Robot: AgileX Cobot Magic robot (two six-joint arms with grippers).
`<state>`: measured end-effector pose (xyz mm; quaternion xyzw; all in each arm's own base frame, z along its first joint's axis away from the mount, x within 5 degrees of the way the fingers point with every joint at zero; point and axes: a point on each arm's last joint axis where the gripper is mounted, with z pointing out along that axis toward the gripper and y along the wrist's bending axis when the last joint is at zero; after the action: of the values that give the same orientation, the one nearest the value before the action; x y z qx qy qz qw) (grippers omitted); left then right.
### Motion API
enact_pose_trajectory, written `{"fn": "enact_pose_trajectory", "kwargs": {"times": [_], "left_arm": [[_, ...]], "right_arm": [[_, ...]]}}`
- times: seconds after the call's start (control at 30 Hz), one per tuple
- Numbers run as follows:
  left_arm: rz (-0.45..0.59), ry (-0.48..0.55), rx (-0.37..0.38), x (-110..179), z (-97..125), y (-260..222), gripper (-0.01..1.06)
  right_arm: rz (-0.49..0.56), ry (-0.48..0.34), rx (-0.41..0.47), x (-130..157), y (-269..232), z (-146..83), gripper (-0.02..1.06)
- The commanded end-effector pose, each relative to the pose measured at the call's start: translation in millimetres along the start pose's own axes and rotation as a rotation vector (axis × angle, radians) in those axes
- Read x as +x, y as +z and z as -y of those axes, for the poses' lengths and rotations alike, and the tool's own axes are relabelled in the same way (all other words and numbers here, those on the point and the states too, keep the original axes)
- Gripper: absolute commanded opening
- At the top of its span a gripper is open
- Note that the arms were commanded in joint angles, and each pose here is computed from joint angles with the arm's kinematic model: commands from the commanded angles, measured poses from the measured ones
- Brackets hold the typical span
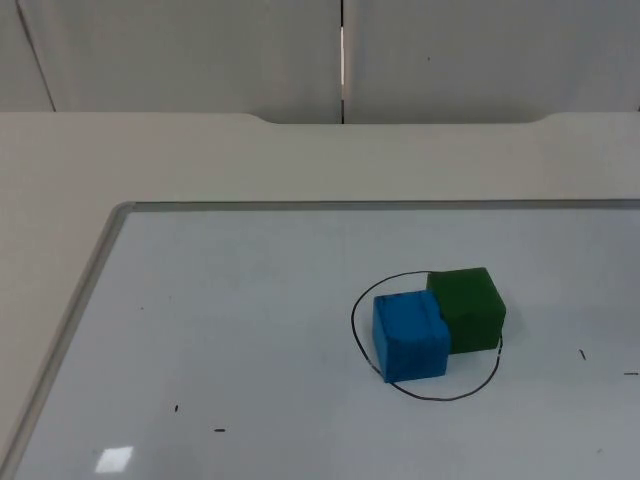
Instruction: Push the two cubes into the marked area.
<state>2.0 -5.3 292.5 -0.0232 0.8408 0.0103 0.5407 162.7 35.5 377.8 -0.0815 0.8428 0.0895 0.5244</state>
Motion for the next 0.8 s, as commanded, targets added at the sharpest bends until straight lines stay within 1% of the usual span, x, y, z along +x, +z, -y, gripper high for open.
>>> {"fn": "enact_pose_trajectory", "kwargs": {"times": [0.0, 0.07, 0.13, 0.3, 0.33, 0.47, 0.53, 0.77], "left_arm": [[0.004, -0.008, -0.013, 1, -1, -3, 0.00], [0.000, -0.007, -0.012, 6, 0, -8, 0.00], [-0.001, -0.006, -0.011, 7, 0, -9, 0.00], [-0.053, 0.000, -0.012, 16, 0, -3, 0.00], [-0.053, 0.000, -0.012, 16, 0, -3, 0.00], [-0.050, 0.016, -0.001, 16, 1, -2, 0.00], [-0.066, 0.014, 0.000, 19, 0, 2, 0.00], [-0.064, 0.015, -0.001, 19, 0, 2, 0.00]], "right_arm": [[0.032, -0.032, 0.005, -1, -14, -1, 0.05], [0.068, -0.037, 0.002, 0, -31, -2, 0.05], [0.072, -0.038, 0.001, 0, -35, -3, 0.05], [0.086, -0.036, -0.005, 17, -49, -4, 0.05], [0.086, -0.036, -0.005, 17, -49, -4, 0.05], [0.103, -0.040, -0.007, 31, -58, -5, 0.05], [0.124, -0.058, -0.006, 35, -65, -5, 0.05], [0.139, -0.067, -0.011, 42, -80, -7, 0.05]]}}
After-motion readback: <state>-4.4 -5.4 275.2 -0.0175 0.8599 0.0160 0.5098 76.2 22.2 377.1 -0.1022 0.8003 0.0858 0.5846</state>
